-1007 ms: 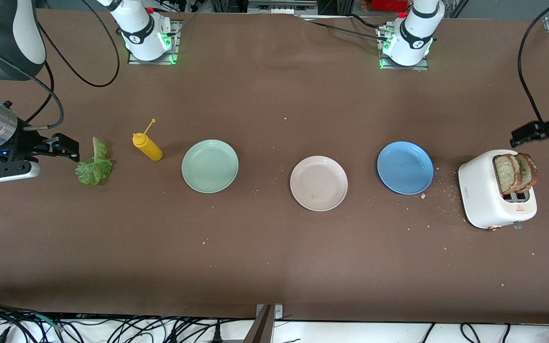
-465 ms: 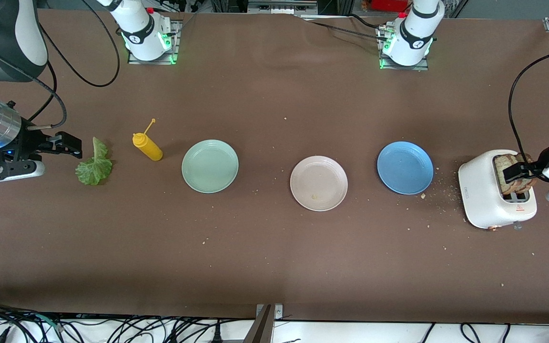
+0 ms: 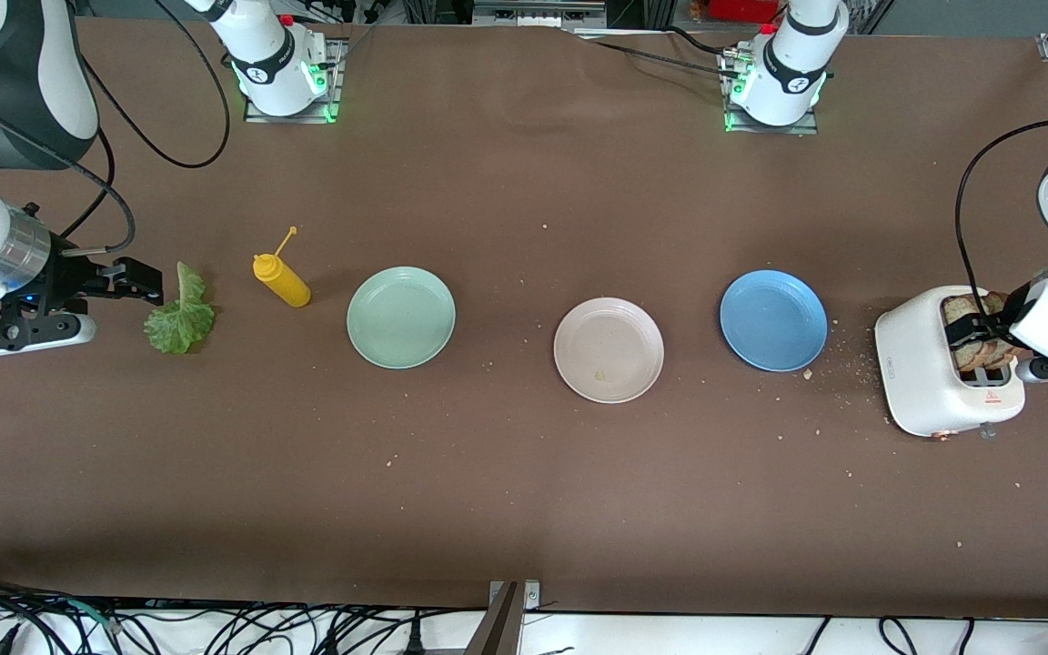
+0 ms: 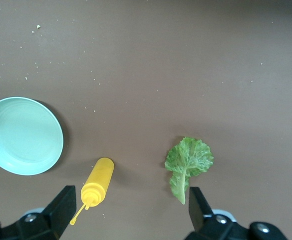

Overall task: Make sandwich in beige plate with both arms
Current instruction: 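Lower the left gripper onto a toast slice in the white toaster, then grasp and lift the toast slice out of the toaster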

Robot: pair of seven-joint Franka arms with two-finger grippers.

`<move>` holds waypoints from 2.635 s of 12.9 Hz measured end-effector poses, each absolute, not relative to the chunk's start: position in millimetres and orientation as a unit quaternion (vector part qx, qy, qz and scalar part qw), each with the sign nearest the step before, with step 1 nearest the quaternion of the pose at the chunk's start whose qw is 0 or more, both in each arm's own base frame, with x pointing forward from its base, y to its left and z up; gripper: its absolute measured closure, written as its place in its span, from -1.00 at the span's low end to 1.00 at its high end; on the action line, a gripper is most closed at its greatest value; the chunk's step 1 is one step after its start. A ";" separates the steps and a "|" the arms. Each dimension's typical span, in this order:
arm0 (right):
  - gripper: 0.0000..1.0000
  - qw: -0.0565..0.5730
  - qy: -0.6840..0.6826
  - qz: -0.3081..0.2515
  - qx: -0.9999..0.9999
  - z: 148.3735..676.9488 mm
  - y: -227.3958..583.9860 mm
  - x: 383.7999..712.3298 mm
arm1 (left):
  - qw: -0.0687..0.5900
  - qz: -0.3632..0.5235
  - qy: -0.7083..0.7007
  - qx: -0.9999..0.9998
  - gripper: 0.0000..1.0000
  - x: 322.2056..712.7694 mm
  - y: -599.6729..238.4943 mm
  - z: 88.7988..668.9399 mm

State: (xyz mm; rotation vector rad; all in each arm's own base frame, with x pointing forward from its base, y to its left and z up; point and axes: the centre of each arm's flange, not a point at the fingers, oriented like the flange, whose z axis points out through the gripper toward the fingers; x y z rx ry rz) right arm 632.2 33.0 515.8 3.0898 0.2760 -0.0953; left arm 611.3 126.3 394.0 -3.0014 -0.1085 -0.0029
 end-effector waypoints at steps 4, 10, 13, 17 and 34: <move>-1.00 0.020 0.087 -0.023 0.996 523.8 30.9 631.4 | 0.068 0.003 -0.035 -0.997 -0.41 609.1 125.5 390.1; -1.00 0.022 0.078 -0.010 0.997 540.6 20.9 627.8 | 0.084 0.030 -0.038 -0.995 0.00 595.2 142.2 372.1; -1.00 0.020 0.091 -0.013 0.996 536.5 36.1 628.2 | 0.086 0.059 -0.048 -0.993 0.70 587.0 144.9 373.3; -1.00 0.020 0.106 -0.013 0.994 536.6 56.5 626.5 | 0.090 0.073 -0.057 -0.992 0.78 584.4 142.5 406.9; -1.00 0.020 0.099 -0.020 0.995 528.0 48.5 629.5 | -0.309 0.201 0.005 -0.930 0.83 618.2 -117.2 386.7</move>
